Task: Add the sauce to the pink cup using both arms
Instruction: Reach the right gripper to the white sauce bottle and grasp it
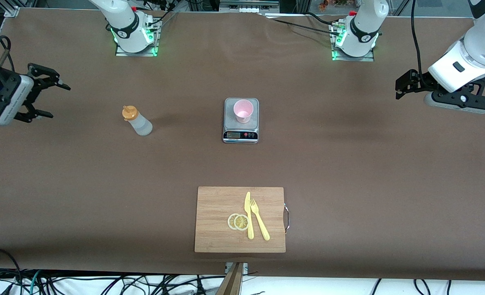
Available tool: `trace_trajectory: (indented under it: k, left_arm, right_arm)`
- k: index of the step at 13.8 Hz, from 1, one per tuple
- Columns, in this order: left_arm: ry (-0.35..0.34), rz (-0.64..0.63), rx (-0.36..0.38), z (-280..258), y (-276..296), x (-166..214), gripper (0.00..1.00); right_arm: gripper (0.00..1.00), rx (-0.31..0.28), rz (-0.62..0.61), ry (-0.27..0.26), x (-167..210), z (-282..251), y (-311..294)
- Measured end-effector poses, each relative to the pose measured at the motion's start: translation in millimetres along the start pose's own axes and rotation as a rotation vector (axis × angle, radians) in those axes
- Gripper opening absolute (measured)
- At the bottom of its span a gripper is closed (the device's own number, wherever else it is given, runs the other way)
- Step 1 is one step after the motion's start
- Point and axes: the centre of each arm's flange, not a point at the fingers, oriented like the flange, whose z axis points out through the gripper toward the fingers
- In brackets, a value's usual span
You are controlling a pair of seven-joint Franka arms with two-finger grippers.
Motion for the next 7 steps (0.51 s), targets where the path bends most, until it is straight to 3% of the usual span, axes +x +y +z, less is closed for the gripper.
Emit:
trace_trajectory:
  k: [7]
  left_arm:
    - [0.0, -0.001, 0.0, 0, -1, 0, 1.0]
  right_arm:
    - [1.0, 0.105, -0.194, 0.16, -69, 95, 69]
